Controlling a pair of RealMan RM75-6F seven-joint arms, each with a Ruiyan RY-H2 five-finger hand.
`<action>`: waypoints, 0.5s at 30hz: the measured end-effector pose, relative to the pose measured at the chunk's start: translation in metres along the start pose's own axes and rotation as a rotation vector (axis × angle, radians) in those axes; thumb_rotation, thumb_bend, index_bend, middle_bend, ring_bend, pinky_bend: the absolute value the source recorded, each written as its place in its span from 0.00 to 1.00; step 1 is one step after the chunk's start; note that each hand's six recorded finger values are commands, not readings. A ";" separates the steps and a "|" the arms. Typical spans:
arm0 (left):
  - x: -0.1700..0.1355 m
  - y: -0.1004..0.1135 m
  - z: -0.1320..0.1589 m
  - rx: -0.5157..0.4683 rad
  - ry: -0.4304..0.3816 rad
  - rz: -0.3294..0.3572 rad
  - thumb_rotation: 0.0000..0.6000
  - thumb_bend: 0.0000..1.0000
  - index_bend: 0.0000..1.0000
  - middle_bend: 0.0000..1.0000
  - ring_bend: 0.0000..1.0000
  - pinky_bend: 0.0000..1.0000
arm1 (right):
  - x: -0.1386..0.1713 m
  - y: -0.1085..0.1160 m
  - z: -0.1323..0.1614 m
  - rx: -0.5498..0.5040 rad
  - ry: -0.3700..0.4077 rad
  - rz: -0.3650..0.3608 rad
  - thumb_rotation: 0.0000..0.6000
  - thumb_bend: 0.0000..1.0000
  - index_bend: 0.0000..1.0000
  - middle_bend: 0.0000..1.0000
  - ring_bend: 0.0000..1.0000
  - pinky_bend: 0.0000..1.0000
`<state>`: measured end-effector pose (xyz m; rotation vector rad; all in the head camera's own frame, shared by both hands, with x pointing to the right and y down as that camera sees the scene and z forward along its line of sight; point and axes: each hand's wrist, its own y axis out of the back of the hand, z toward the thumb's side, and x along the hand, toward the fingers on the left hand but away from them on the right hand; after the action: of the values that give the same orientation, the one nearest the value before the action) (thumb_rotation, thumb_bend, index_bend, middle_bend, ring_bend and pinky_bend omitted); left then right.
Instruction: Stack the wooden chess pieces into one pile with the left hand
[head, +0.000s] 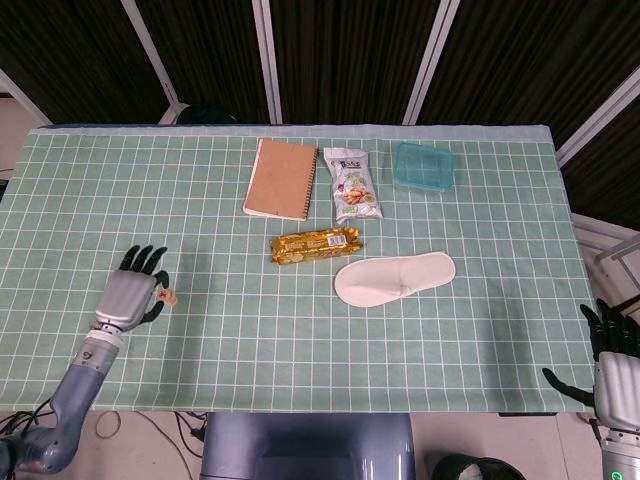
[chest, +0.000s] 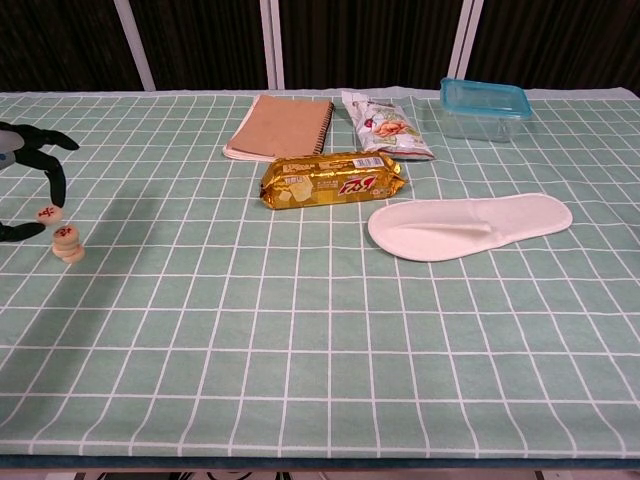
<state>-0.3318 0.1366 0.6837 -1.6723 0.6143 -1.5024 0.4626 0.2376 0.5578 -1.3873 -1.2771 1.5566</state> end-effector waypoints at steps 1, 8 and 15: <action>0.000 0.000 0.000 0.001 0.001 0.000 1.00 0.34 0.49 0.06 0.00 0.00 | 0.000 0.000 0.000 0.000 0.000 0.000 1.00 0.20 0.09 0.03 0.00 0.00; 0.005 -0.004 0.001 0.018 0.004 -0.010 1.00 0.34 0.48 0.06 0.00 0.00 | 0.000 0.000 0.000 0.000 0.000 -0.003 1.00 0.20 0.09 0.03 0.00 0.00; 0.007 -0.006 0.002 0.021 0.010 -0.011 1.00 0.34 0.48 0.06 0.00 0.00 | -0.001 0.001 0.000 -0.002 -0.001 -0.003 1.00 0.20 0.09 0.03 0.00 0.00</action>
<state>-0.3298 0.1349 0.6931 -1.6557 0.5936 -1.5214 0.4629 0.2370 0.5574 -1.3850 -1.2810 1.5545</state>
